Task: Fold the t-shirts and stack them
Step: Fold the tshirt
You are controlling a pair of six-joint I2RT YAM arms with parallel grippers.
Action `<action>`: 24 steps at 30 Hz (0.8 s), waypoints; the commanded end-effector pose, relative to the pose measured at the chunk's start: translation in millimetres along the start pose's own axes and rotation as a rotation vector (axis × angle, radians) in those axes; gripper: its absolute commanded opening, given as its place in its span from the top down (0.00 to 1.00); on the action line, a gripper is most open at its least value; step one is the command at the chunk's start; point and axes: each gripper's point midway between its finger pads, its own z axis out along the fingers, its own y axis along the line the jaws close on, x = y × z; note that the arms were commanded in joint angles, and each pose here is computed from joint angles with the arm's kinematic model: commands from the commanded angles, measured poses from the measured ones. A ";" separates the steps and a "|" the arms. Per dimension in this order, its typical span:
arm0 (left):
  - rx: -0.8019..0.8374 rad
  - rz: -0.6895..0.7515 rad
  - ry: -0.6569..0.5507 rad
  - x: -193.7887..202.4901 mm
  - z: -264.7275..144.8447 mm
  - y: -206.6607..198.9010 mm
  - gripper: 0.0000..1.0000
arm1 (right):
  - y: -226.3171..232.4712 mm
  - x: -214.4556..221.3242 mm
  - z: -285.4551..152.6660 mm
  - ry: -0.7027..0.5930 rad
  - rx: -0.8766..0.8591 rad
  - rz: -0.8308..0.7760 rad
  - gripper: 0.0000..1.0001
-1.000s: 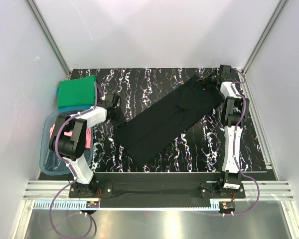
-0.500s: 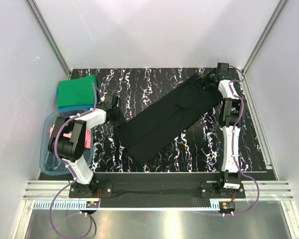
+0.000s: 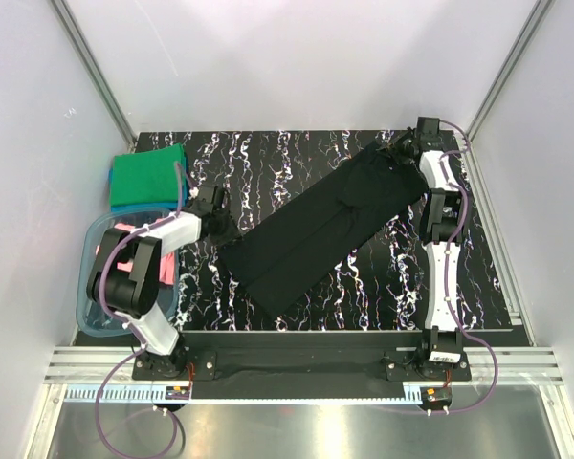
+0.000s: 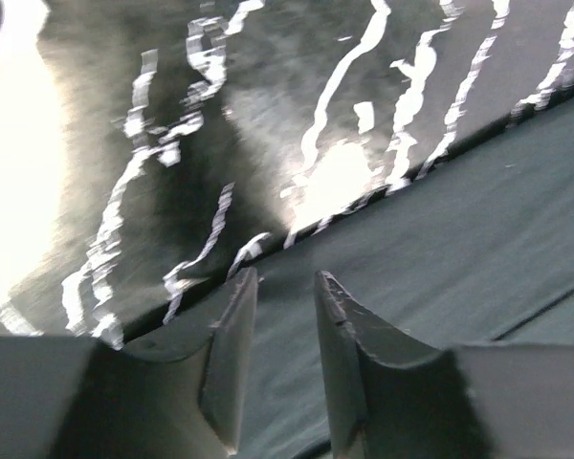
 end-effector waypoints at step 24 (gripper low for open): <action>0.113 0.275 0.128 34.7 -22.3 -35.3 0.60 | -62.9 81.7 -154.6 0.018 0.405 -0.132 1.00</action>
